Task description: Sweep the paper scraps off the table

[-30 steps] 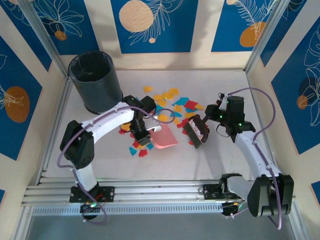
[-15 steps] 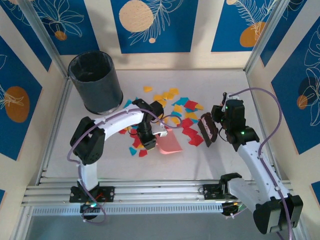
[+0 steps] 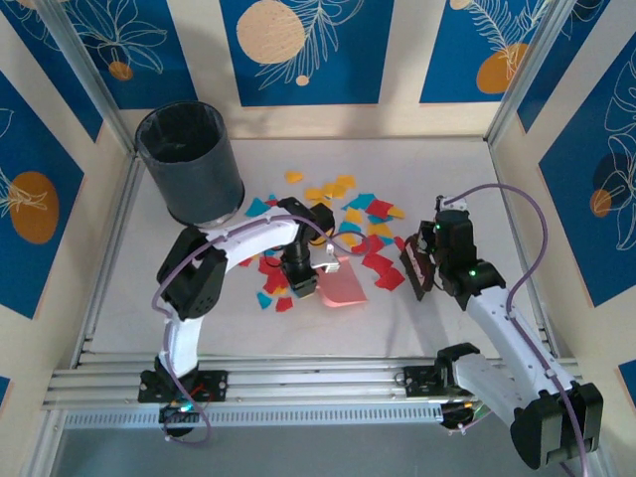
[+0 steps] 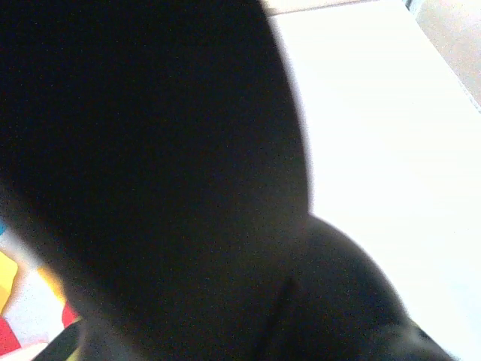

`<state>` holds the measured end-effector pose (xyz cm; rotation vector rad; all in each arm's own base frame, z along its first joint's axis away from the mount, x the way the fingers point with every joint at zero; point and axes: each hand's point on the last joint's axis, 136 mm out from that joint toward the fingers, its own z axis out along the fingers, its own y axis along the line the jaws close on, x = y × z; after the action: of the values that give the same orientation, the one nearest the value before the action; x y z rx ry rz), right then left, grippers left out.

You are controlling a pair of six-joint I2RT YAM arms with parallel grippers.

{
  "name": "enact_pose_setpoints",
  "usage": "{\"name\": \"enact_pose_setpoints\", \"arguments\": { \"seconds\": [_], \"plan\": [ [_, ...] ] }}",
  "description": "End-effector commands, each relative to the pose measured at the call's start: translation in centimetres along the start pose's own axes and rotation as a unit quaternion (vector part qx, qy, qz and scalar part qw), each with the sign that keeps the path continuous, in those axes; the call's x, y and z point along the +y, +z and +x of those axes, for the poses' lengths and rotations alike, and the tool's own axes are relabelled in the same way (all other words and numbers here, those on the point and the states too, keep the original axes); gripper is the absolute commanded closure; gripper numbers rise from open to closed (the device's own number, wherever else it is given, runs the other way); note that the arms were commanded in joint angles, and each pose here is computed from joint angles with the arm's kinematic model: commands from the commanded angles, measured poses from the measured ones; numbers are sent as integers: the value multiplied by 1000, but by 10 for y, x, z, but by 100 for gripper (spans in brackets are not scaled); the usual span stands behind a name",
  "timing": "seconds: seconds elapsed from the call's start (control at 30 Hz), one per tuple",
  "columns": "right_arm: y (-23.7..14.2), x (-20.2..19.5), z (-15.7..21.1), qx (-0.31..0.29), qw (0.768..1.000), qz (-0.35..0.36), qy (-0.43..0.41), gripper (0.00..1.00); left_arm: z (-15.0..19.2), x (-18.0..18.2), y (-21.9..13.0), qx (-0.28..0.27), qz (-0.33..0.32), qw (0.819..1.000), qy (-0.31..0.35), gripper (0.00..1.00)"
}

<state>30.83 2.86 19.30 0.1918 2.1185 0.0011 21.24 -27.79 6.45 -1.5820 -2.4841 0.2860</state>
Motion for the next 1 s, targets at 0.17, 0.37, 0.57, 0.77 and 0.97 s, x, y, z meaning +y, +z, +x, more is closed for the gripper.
{"name": "enact_pose_setpoints", "arguments": {
  "seconds": [0.17,0.37,0.57,0.77,0.97],
  "plan": [
    [4,10,17,15,999,-24,23,100,-12,2,9,17,-3,1000,1,100],
    [6,25,18,22,997,-65,41,100,-21,5,13,16,-1,1000,0,100],
    [9,40,19,33,993,-98,49,100,-29,7,18,13,3,1000,2,100],
    [7,55,13,36,989,-135,51,100,-34,7,21,8,7,1000,4,100],
    [-1,71,1,28,983,-177,49,100,-36,10,19,0,0,1000,-1,100]
  ]
}}
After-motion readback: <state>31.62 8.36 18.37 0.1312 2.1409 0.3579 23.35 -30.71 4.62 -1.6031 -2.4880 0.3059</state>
